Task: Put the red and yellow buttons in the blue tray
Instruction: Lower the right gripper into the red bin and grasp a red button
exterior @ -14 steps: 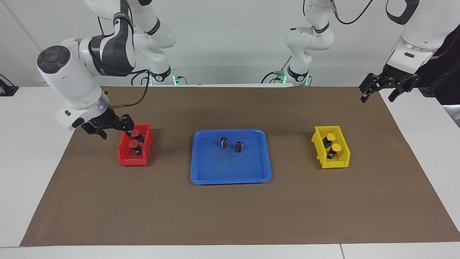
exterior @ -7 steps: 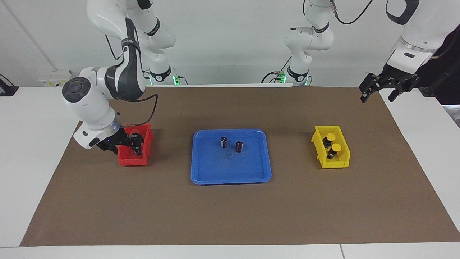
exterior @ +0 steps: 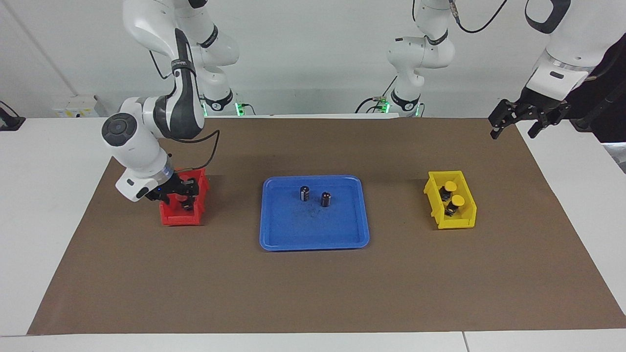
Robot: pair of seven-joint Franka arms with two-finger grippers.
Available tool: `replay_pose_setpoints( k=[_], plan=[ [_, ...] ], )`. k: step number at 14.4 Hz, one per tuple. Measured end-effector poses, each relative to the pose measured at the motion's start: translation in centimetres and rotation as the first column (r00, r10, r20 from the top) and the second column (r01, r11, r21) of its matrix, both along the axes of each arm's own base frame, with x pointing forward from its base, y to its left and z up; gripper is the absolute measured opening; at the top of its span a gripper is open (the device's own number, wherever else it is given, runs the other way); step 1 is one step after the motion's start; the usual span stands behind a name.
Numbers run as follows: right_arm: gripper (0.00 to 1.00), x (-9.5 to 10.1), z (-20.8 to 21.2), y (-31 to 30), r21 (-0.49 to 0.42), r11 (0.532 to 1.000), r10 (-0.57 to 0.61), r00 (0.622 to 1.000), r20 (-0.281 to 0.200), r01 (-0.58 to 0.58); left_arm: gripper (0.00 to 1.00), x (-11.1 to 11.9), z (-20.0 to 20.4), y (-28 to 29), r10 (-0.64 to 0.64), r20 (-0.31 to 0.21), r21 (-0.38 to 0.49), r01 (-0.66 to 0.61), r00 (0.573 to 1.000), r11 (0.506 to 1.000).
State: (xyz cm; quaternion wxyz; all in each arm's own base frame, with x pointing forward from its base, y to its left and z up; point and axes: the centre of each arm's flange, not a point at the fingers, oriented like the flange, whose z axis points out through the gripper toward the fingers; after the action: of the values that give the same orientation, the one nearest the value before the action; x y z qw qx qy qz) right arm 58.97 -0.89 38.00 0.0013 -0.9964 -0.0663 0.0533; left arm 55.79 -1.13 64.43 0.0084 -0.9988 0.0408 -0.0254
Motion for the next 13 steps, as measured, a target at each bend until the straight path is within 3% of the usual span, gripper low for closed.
replay_pose_setpoints(
  k=[13],
  plan=[
    [0.67, -2.0, -2.7, -1.4, 0.004, 0.999, 0.048, 0.998, 0.045, -0.048, 1.00, -0.3, -0.2, 0.0, 0.000, -0.026, 0.000, 0.000, 1.000, 1.000]
  ],
)
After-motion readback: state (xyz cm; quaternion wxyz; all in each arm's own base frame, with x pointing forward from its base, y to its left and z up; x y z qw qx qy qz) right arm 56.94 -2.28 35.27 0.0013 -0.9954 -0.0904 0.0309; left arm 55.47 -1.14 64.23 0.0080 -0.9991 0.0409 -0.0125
